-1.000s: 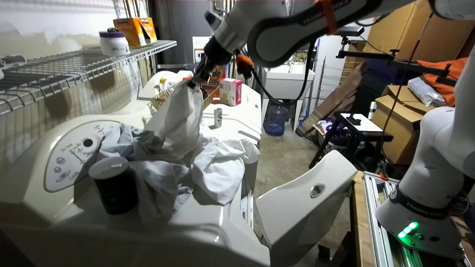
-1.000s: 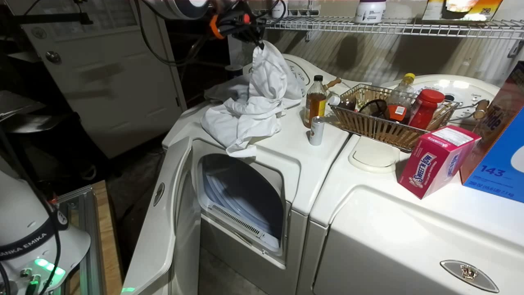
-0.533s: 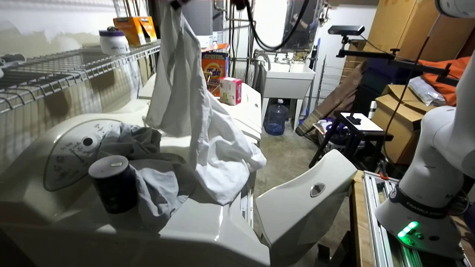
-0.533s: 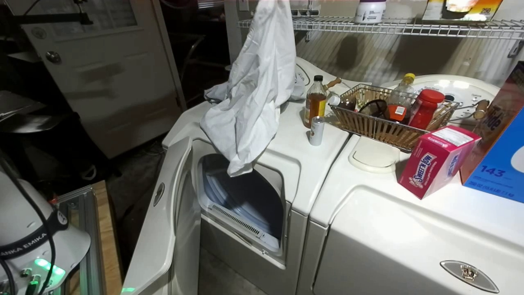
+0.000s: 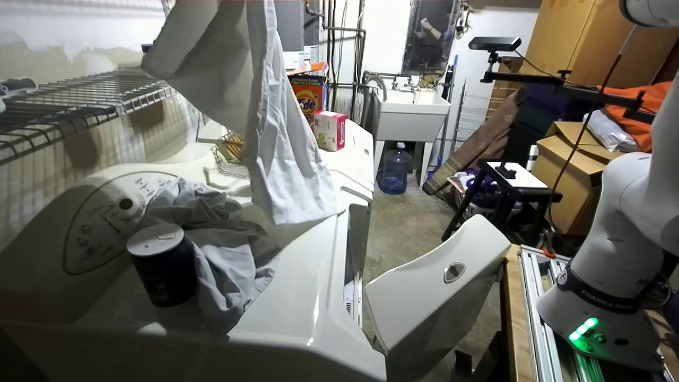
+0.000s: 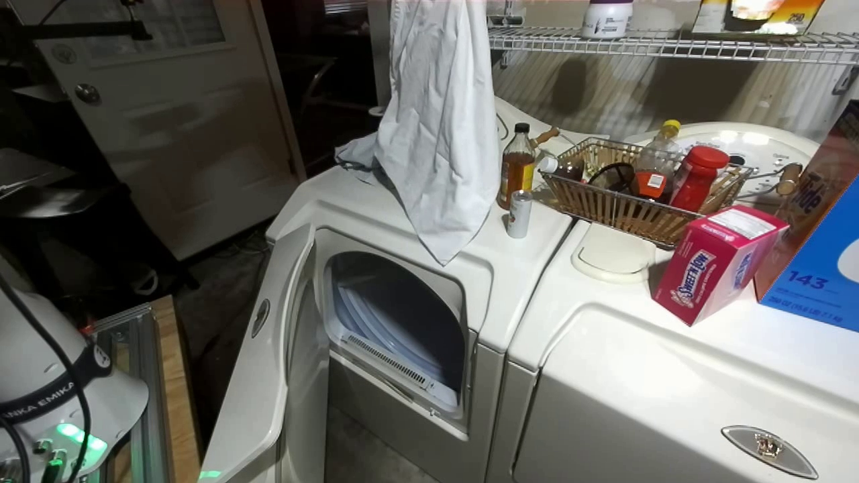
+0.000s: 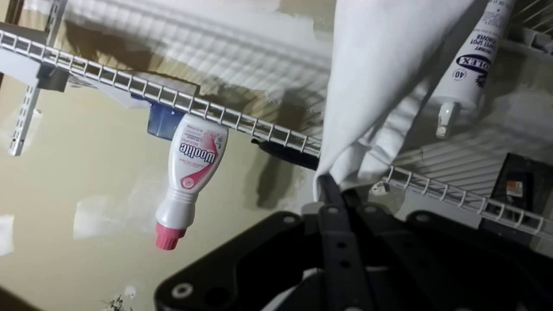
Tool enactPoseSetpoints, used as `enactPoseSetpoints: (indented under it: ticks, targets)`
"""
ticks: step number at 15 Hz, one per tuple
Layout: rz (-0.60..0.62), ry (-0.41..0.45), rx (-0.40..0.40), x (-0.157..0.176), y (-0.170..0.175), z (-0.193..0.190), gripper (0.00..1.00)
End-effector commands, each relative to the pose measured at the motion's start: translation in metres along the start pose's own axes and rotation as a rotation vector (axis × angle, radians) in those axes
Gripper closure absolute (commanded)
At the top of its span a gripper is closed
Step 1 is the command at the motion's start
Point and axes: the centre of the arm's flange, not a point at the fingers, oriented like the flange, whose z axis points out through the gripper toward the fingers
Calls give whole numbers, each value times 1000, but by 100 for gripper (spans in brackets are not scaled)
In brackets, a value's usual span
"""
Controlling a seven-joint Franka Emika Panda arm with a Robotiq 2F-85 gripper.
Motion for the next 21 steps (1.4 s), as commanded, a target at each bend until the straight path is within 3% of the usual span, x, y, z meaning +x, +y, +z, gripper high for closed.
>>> enactPoseSetpoints:
  ticks: [1,6,15,21]
  targets:
    - [-1,6,-2,3,1,-1,98]
    - [-1,-2,2,-2,0,10,99]
    - [54,38,124,-52,-105,68,99]
    - [162,74,142,-90,-155,97,99]
